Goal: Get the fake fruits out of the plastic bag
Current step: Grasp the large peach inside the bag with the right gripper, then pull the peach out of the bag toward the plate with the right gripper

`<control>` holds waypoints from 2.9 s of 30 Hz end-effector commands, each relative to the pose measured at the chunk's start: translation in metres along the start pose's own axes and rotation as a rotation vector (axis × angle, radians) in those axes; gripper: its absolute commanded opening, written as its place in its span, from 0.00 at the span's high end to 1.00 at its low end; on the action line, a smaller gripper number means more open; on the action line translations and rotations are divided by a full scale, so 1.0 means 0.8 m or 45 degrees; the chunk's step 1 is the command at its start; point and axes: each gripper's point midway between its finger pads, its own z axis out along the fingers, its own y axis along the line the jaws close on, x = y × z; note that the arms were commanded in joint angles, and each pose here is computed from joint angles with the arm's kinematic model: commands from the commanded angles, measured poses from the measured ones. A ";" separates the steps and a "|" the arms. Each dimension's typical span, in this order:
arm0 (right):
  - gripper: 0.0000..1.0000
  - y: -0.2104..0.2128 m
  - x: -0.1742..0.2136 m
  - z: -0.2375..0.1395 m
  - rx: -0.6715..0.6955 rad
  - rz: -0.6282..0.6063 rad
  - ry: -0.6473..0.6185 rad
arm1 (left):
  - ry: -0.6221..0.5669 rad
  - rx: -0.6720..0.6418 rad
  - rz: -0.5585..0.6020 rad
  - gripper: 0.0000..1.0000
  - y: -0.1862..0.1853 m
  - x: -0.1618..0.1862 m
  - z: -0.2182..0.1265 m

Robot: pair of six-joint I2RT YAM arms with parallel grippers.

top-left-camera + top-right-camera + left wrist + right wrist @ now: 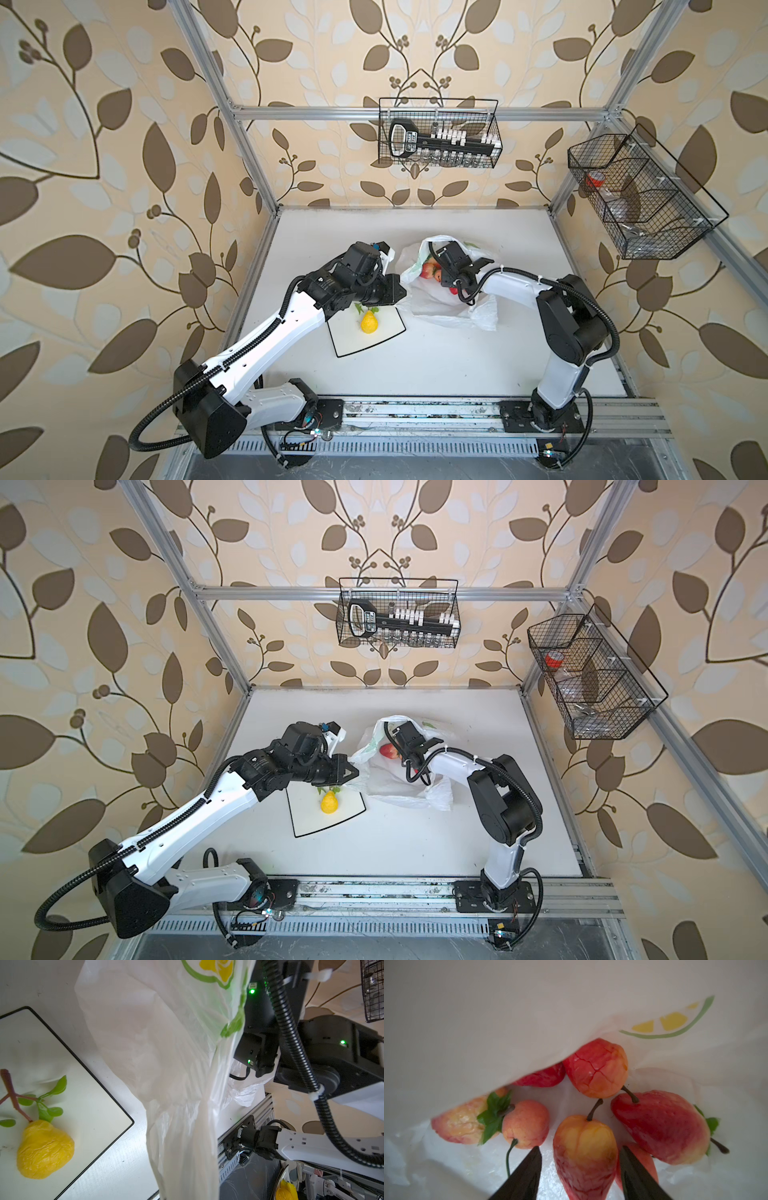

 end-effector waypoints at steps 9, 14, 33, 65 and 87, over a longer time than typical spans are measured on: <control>0.40 0.014 0.013 0.032 -0.035 -0.004 0.057 | -0.042 0.014 0.027 1.00 -0.005 -0.003 -0.008; 0.38 0.014 0.012 0.047 -0.024 0.001 0.070 | -0.044 0.021 0.037 1.00 -0.009 -0.005 -0.010; 0.51 0.023 0.026 -0.036 -0.220 -0.055 0.019 | -0.122 -0.056 -0.003 1.00 0.005 -0.018 -0.010; 0.57 0.105 0.073 -0.322 -1.020 -0.601 -0.406 | -0.216 -0.123 -0.073 1.00 0.017 -0.066 0.004; 0.58 0.235 0.158 -0.219 -0.750 -0.372 -0.197 | -0.211 -0.144 -0.058 1.00 0.015 -0.062 -0.014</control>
